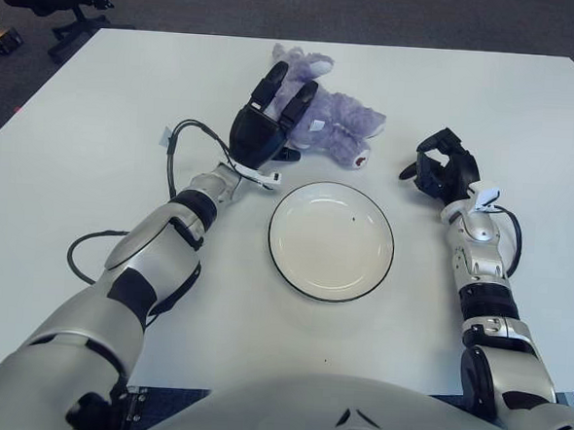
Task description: Put the doll into the plate.
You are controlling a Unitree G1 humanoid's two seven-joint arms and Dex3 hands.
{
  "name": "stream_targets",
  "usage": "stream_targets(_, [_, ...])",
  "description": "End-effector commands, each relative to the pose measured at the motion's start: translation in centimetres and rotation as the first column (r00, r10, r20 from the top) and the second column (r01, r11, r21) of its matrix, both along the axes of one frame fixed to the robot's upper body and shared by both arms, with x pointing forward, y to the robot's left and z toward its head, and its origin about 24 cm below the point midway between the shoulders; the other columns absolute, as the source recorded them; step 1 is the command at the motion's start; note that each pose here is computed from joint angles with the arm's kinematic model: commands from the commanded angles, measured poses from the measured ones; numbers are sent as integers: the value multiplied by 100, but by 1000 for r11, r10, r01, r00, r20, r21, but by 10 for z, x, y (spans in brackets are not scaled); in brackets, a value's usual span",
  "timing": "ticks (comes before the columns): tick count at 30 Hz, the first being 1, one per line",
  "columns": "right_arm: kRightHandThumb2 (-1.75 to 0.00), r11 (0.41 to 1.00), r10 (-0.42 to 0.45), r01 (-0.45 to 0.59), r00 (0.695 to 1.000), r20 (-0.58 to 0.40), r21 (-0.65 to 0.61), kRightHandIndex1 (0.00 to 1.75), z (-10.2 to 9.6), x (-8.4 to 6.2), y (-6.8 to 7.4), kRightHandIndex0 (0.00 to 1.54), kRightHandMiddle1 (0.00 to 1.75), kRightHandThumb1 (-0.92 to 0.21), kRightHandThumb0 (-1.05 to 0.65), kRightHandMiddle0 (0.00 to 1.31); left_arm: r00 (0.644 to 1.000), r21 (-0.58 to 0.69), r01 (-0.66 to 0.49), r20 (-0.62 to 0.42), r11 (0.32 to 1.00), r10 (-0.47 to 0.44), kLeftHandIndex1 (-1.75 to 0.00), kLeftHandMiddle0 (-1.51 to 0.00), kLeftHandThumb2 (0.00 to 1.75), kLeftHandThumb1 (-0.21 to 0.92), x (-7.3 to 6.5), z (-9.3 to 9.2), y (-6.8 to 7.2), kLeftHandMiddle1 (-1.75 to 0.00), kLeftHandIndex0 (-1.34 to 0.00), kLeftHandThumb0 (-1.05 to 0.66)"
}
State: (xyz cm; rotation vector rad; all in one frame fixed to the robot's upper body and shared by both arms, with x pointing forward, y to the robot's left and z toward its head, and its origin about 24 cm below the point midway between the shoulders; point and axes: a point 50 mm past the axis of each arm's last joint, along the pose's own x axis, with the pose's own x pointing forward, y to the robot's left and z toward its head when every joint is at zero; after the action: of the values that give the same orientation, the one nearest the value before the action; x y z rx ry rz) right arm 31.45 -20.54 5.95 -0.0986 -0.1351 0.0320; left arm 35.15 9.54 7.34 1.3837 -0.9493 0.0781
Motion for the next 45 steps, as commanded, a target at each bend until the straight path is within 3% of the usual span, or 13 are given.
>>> stream_targets(1, [-86,1000,-3,2,991,-134,-7,175,-26,-9,0,91,175,-66,-38,36,1000,14,-8,-30,1000,9,0,-20,0,81,-2,-7,-2,0,-24,-32])
stream_targets(16, [-86,1000,-2,1,991,-133,-8,175,-26,-11,0,91,175,-66,-38,36,997,1,-10,82,1000,10,-1,-21,0,82,-4,-2,-11,-1,-27,-32])
stream_targets(21, [-86,1000,-1,0,991,-134,-9,175,-26,-11,1,91,175,-66,-38,36,979,-3,-8,204,1000,9,-7,-28,1,83,-6,3,-16,-3,-40,-28])
stream_targets(26, [-86,1000,-1,0,991,-133,-9,175,-26,-12,1,91,175,-66,-38,36,971,-11,3,240,1000,0,-9,-39,1,86,-7,5,-19,-6,-57,-17])
stream_targets(27, [-86,1000,-1,0,991,-133,-9,175,-26,-12,1,91,175,-66,-38,36,968,-14,12,250,1000,-8,-10,-42,1,87,-7,7,-20,-14,-62,-16])
stream_targets(29, [-86,1000,-1,-1,991,-133,-9,175,-26,-12,2,91,175,-66,-38,36,965,-17,22,260,1000,-17,-16,-41,2,90,-7,8,-22,-62,-76,-11])
stream_targets(30, [-86,1000,0,-1,991,-133,-9,175,-26,-13,2,91,175,-66,-38,36,965,-18,23,263,1000,-18,-17,-40,2,90,-7,9,-22,-71,-78,-10])
stream_targets(31, [-86,1000,0,-1,991,-133,-9,175,-26,-13,2,91,175,-66,-38,36,964,-19,24,264,1000,-18,-50,-40,8,91,-7,9,-22,-100,-74,-7])
stream_targets(33, [-86,1000,0,-1,991,-134,-9,175,-26,-13,2,91,175,-66,-38,36,964,-19,24,266,1000,-18,-80,-38,14,91,-7,9,-22,-125,-69,-3])
stream_targets(35, [-86,1000,0,-1,991,-135,-9,175,-26,-13,2,91,175,-66,-38,36,964,-20,24,266,1000,-17,-94,-37,22,89,-7,9,-22,-141,-67,-2])
stream_targets(36, [-86,1000,0,-1,991,-135,-9,175,-26,-13,3,91,175,-66,-38,36,964,-21,24,267,1000,-17,-106,-36,44,78,-7,9,-22,-153,-66,-1])
stream_targets(40, [-86,1000,-1,-1,991,-136,-9,175,-26,-14,3,90,175,-66,-38,36,963,-27,37,268,999,-28,-135,-37,87,57,-6,11,-21,-170,-59,0])
stream_targets(45, [-86,1000,0,-1,991,-137,-10,175,-26,-14,3,90,175,-66,-38,36,964,-40,83,256,996,-70,-157,-37,106,48,-6,13,-20,-174,-51,0])
